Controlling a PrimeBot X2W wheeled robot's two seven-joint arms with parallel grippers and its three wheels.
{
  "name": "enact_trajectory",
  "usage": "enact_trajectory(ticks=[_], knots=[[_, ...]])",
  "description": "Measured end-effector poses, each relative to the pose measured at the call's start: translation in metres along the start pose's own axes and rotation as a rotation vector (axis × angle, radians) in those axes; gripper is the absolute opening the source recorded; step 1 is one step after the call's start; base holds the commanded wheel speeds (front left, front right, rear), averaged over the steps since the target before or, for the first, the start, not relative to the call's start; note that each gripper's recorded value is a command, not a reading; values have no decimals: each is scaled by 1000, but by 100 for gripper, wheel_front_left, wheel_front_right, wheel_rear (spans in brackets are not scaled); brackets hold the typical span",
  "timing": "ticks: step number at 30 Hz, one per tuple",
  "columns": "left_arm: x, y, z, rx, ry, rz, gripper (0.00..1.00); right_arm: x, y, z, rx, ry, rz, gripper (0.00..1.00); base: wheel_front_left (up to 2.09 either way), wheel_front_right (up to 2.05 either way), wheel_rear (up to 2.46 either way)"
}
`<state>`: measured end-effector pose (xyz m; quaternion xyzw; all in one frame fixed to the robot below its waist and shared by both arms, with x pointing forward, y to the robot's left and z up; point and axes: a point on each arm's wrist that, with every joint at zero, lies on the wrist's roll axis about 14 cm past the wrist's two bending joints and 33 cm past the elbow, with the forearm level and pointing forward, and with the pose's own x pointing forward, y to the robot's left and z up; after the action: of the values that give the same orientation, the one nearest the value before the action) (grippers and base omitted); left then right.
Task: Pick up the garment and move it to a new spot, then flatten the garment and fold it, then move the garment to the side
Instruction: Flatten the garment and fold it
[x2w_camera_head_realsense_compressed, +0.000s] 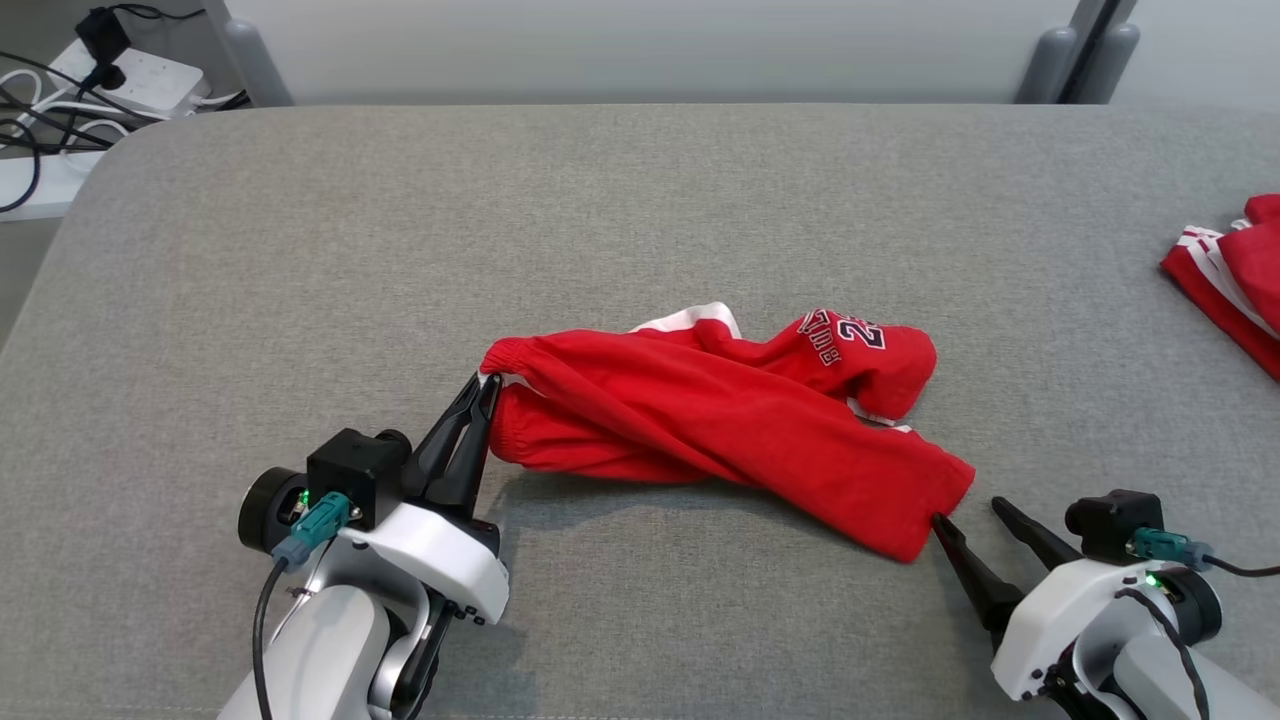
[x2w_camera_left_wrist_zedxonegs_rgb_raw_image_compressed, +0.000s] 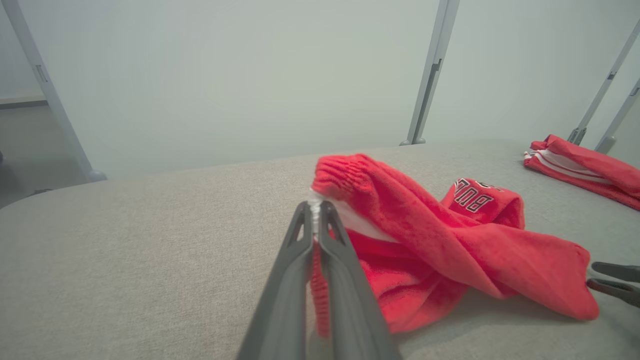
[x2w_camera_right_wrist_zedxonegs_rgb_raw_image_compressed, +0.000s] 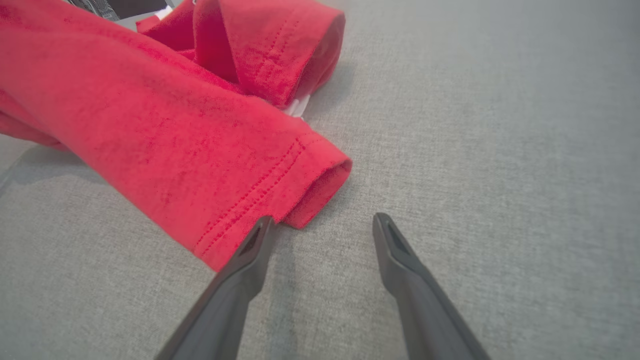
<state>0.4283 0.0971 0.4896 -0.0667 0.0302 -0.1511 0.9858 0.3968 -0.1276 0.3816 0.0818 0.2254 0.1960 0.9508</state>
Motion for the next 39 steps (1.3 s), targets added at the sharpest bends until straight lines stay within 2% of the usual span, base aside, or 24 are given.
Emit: enact_trajectory(ticks=[5,12,13,14,15,16,23,25,28,33,36,39], knots=[[-4,4,3,3,-8,11,0,6,15,5,-6,-12,46,100,0,0,0],[-9,4,6,7,-16,15,0,10,37,-12,26,41,90,100,0,0,0],[-10,4,6,7,-16,14,0,11,40,-13,34,45,96,93,0,0,0],[-10,3,6,7,-15,14,0,13,43,-13,40,47,101,47,0,0,0],[-10,3,6,7,-14,13,0,15,45,-12,35,52,108,36,0,0,0],[-10,3,6,7,-14,12,0,18,46,-10,28,56,113,0,0,0,0],[-11,0,17,6,-53,5,0,26,56,14,-4,6,149,0,0,0,0],[-12,0,27,4,-84,4,0,24,51,35,-8,-53,145,0,0,0,0],[-17,-4,43,-9,-139,-5,0,16,39,84,-31,-201,126,0,0,0,0],[-28,-19,79,-47,-249,-52,0,-22,18,148,-85,-422,75,0,0,0,0],[-39,-41,114,-73,-314,-116,0,-59,1,165,-117,-513,21,0,0,0,0],[-48,-60,121,-103,-274,-184,0,-80,-6,166,-119,-491,-9,0,0,0,0]])
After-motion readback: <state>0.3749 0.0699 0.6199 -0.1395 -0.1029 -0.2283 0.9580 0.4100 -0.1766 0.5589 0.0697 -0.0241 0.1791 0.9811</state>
